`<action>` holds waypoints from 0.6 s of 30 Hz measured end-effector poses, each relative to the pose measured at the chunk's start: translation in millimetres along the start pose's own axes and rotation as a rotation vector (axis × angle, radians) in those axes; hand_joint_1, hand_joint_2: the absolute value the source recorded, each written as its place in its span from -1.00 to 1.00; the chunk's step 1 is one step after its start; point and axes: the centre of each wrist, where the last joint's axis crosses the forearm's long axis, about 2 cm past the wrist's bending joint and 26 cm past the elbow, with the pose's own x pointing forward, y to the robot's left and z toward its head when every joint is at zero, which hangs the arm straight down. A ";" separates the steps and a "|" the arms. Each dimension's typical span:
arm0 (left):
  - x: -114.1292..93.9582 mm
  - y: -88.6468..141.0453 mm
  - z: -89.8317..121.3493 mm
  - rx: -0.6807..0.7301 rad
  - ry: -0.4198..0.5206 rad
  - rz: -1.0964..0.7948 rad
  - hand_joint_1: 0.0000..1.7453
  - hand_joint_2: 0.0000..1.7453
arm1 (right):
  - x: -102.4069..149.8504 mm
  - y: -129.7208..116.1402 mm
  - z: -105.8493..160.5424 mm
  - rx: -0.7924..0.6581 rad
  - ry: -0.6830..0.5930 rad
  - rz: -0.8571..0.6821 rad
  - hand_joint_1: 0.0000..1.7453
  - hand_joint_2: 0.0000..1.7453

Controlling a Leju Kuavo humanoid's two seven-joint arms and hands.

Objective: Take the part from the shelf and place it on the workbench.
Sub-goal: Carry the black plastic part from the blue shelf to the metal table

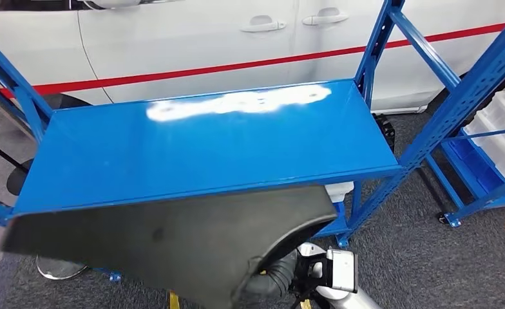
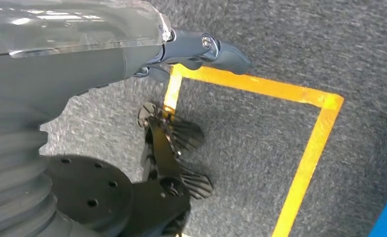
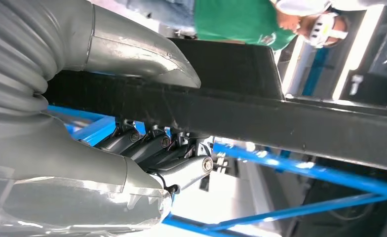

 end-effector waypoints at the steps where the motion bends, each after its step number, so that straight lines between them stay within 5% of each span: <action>1: -0.9 -0.3 0.5 -0.002 0.003 -0.001 -1.00 1.00 | 0.4 0.4 0.2 0.001 -0.005 -0.003 1.00 1.00; 18: 6.1 25.8 -7.0 0.025 -0.029 -0.054 -1.00 1.00 | -4.4 18.2 12.6 -0.023 -0.035 -0.103 1.00 1.00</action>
